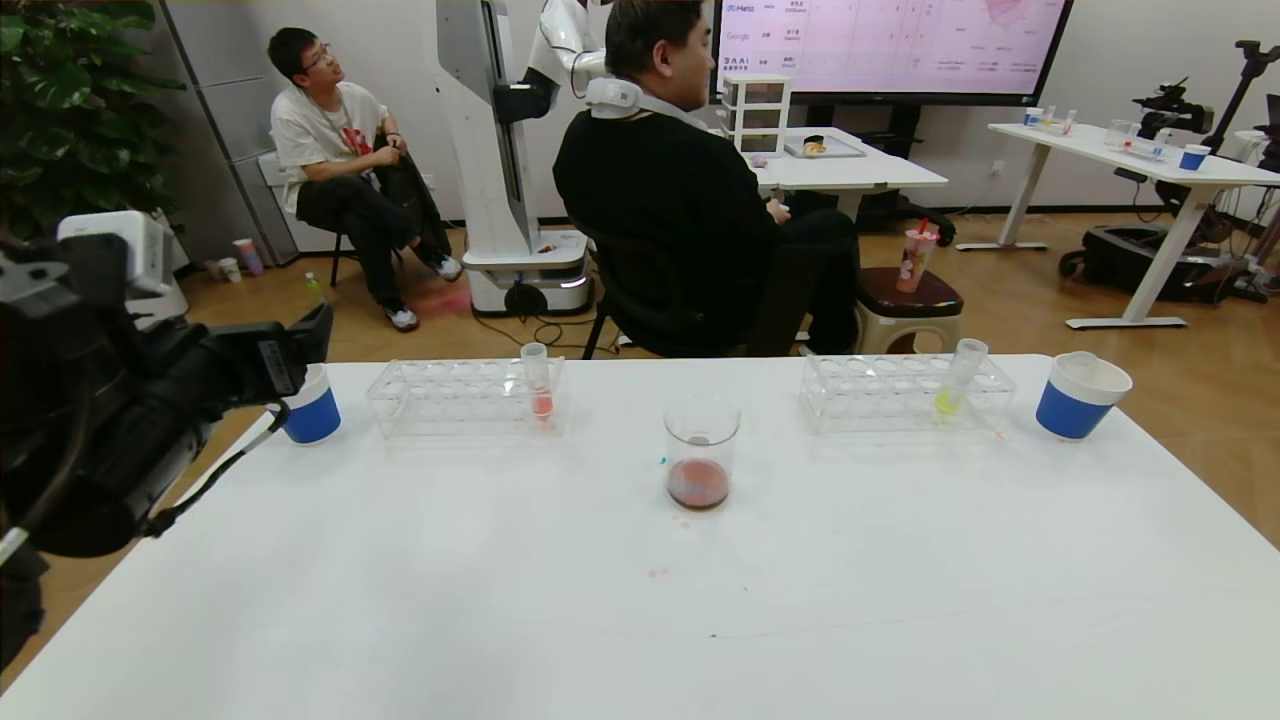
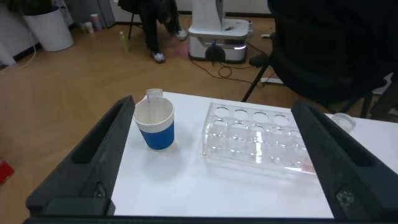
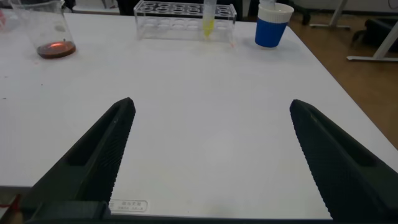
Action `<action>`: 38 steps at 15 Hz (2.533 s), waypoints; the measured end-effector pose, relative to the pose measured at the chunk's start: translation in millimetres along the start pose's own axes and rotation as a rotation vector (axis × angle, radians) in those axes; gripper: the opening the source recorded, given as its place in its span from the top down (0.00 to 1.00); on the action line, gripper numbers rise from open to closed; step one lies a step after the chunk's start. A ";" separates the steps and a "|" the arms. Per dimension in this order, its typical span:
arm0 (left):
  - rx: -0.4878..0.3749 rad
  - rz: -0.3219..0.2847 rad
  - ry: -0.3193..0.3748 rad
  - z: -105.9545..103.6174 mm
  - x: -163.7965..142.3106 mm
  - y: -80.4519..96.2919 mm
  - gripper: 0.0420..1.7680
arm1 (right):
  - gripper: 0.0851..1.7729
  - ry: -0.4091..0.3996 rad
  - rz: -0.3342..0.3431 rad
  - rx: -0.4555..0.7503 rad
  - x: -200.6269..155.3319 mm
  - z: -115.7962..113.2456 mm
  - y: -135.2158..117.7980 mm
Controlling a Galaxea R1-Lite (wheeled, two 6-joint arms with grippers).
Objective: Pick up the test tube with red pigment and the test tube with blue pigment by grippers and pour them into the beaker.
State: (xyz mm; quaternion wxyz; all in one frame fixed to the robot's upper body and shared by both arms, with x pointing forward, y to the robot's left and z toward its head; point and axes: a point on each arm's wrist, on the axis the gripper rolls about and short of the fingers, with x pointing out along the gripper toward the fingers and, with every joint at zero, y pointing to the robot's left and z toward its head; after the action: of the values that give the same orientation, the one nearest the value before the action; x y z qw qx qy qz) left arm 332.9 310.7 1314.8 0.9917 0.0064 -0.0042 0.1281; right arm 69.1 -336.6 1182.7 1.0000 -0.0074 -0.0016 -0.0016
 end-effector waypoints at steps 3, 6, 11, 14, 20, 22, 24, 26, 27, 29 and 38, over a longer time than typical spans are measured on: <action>-0.008 -0.108 -0.025 1.0 -36.4 17.8 0.01 | 0.02 0.000 0.000 0.000 0.0 0.0 0.0; -0.012 -0.155 -0.052 -3.8 -70.1 35.0 0.01 | 0.02 0.000 0.000 0.000 0.0 0.0 0.0; -0.018 -0.158 -0.078 -23.2 -133.2 56.6 0.01 | 0.02 0.000 0.000 0.000 0.0 0.0 0.0; -0.004 -0.158 -0.019 -40.0 -170.6 68.3 0.01 | 0.02 0.000 0.000 0.000 0.0 0.0 0.0; 0.011 -0.185 0.054 -69.7 -224.0 84.7 0.01 | 0.02 0.000 0.000 0.000 0.0 0.0 0.0; 0.015 -0.166 0.042 -74.1 -227.2 86.2 0.01 | 0.02 0.000 0.000 0.000 0.0 0.0 0.0; 0.014 -0.162 0.041 -77.1 -228.3 86.7 0.01 | 0.02 0.000 0.000 0.000 0.0 0.0 0.0; 0.026 -0.161 0.036 -77.8 -228.9 86.9 0.01 | 0.02 0.000 0.000 0.001 0.0 0.0 0.0; 0.035 -0.161 0.032 -78.0 -229.1 87.0 0.01 | 0.02 0.000 0.000 0.000 0.0 0.0 0.0; 0.041 -0.149 0.030 -79.2 -229.6 87.1 0.01 | 0.02 0.000 0.000 0.000 0.0 0.0 0.0; 0.024 -0.151 -0.033 -112.6 -242.5 87.7 0.01 | 0.02 0.000 0.000 0.000 0.0 0.0 0.0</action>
State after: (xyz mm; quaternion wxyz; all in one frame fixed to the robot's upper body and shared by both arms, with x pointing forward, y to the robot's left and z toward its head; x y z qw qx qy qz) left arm 76.9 335.5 1200.8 0.9982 0.0207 -0.0187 0.0529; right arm 69.1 -336.6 1182.7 1.0000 -0.0073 -0.0016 -0.0016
